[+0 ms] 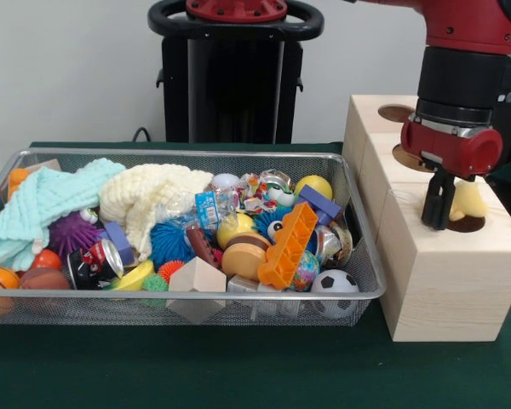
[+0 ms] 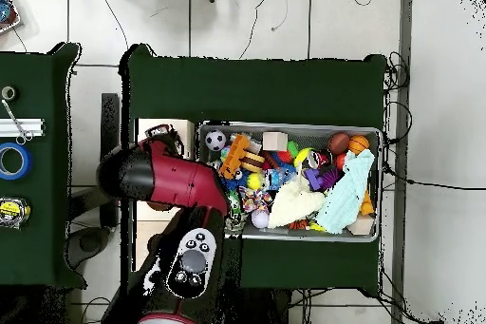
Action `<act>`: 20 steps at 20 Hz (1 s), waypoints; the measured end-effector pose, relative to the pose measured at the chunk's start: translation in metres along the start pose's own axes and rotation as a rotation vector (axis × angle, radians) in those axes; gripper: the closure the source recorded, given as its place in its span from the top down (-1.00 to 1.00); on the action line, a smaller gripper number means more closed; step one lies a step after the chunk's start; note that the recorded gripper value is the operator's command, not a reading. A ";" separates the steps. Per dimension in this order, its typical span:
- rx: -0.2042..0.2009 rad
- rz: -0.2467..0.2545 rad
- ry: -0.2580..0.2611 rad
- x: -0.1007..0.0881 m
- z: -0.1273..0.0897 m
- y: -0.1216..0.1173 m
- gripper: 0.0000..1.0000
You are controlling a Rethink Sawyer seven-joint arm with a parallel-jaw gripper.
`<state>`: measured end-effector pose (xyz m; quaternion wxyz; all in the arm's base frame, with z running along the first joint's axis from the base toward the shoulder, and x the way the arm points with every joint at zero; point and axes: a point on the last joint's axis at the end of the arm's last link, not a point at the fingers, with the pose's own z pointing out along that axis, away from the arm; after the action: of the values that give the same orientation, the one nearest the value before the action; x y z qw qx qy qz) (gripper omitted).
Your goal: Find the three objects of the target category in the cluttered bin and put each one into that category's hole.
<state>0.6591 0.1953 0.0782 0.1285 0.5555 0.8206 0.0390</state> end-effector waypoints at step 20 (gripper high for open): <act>0.213 -0.017 0.183 0.007 -0.080 0.012 -1.00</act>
<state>0.6466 0.2128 0.1568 -0.0062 0.5532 0.8330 0.0014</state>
